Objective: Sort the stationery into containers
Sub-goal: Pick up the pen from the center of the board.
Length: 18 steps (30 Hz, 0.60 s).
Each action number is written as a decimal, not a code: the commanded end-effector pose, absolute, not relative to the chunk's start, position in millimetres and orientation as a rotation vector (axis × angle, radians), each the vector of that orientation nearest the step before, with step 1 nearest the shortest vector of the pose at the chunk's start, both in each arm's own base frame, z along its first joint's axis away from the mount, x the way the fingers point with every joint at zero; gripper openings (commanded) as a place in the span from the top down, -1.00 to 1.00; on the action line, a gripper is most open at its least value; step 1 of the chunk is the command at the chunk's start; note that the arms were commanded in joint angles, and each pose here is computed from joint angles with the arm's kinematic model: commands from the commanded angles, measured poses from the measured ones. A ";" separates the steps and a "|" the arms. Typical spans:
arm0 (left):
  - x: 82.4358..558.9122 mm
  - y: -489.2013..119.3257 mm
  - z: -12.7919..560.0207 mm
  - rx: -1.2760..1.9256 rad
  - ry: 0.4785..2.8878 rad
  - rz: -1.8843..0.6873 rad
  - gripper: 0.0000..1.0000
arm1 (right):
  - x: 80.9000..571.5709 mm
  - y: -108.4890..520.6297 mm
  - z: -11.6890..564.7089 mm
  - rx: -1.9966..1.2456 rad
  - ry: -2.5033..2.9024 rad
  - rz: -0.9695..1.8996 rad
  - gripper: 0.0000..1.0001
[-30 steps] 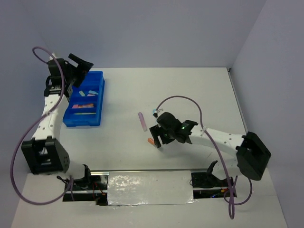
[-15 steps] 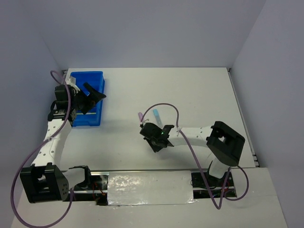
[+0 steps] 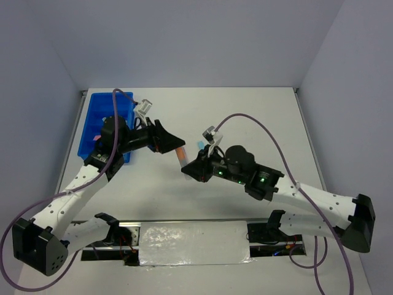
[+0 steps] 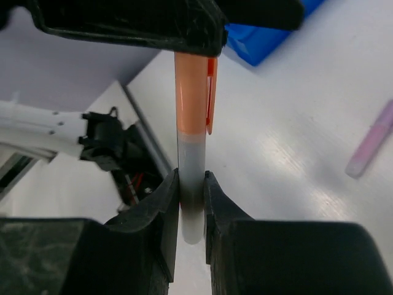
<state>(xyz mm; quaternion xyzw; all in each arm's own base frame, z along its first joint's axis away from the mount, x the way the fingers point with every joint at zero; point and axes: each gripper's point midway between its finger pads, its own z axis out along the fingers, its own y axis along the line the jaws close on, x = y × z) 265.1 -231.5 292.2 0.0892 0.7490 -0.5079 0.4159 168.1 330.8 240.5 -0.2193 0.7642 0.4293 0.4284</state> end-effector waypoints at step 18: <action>181.3 -289.0 366.2 0.757 1.407 -1.564 -0.05 | 172.2 309.6 320.5 -0.526 1.638 1.228 1.00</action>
